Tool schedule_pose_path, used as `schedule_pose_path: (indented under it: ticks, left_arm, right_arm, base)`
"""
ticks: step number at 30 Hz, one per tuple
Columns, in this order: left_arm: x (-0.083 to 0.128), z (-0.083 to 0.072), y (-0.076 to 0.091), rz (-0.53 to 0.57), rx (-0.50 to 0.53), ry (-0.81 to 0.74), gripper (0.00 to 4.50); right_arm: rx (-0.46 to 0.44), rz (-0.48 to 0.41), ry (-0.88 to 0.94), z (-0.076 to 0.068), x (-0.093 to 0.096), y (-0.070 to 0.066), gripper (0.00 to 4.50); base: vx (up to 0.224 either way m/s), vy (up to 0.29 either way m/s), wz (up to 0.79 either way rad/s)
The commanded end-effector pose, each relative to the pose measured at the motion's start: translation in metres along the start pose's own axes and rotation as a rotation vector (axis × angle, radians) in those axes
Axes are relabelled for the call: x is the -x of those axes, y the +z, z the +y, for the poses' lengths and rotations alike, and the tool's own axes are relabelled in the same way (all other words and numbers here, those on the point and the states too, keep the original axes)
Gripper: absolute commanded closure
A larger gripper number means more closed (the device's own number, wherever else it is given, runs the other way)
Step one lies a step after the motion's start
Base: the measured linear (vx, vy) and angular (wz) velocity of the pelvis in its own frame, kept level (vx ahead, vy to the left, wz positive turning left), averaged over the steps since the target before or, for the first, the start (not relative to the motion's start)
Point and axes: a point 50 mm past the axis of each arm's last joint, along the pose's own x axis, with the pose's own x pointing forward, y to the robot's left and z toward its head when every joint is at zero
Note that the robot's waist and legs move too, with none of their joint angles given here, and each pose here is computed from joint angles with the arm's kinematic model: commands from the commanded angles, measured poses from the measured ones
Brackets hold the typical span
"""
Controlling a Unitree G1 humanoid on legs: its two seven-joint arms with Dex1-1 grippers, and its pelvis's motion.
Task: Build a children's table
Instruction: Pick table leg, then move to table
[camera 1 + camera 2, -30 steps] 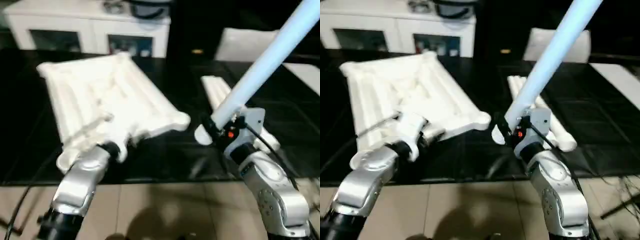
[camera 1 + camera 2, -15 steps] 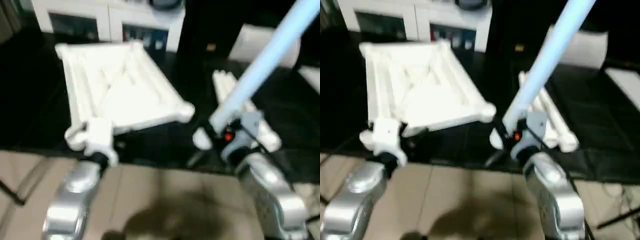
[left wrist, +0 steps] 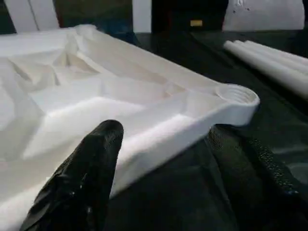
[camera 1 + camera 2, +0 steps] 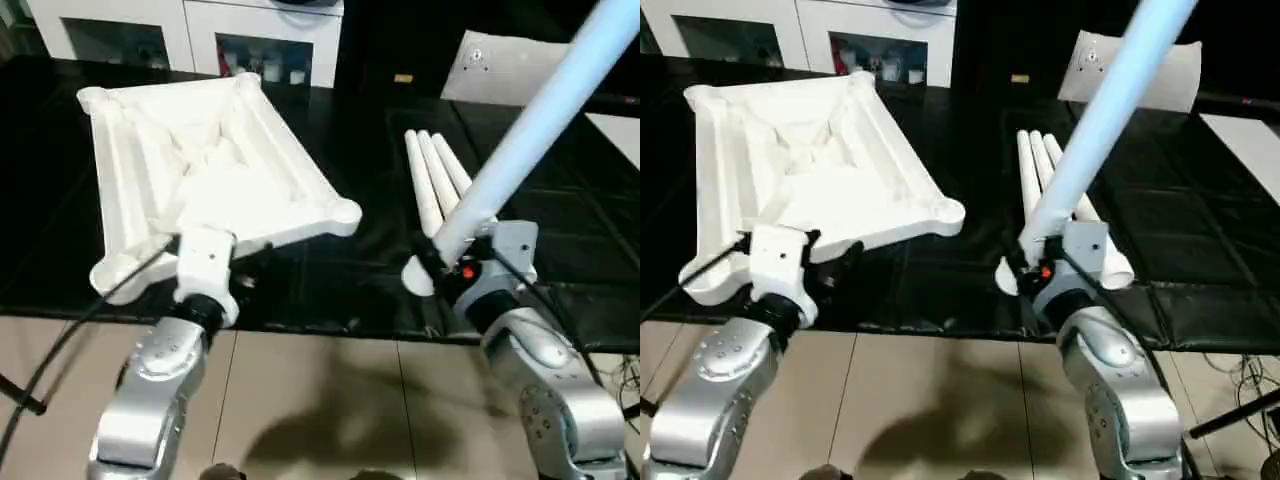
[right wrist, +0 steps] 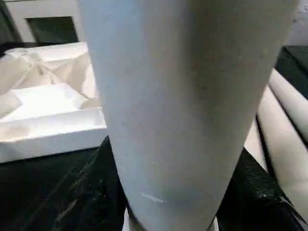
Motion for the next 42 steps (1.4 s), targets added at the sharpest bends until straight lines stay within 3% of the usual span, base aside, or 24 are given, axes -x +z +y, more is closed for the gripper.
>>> schedule_pose_path:
  ticks: [1,14,27,32,37,42]
  left_arm:
    - [-0.001,-0.001,0.006,-0.024,-0.003,-0.005,1.19]
    - [0.003,0.004,0.005,-0.022,-0.018,-0.003,1.19]
    - [0.013,-0.002,0.001,0.002,-0.065,-0.076,1.19]
    - [0.012,-0.003,-0.006,0.057,-0.069,-0.134,0.73]
    - [0.007,0.000,-0.012,0.126,-0.144,-0.196,0.20]
    - [-0.001,0.008,-0.014,0.163,-0.161,-0.218,0.20]
  right_arm:
    - [0.020,-0.028,0.002,0.001,0.002,0.006,2.54]
    - [0.012,-0.018,0.100,0.012,-0.002,0.005,2.54]
    - [0.034,-0.056,0.079,0.005,0.000,0.006,2.54]
    - [0.027,-0.076,0.072,0.003,-0.001,0.008,2.54]
    - [0.015,-0.087,0.078,0.001,-0.003,0.010,2.55]
    - [0.020,-0.096,0.068,-0.002,-0.005,0.012,2.55]
  base:
    - [0.000,0.000,0.00]
    - [0.110,0.014,-0.09]
    - [0.126,0.010,-0.07]
    - [0.018,-0.056,-0.04]
    - [-0.102,-0.016,-0.06]
    - [-0.099,-0.015,-0.01]
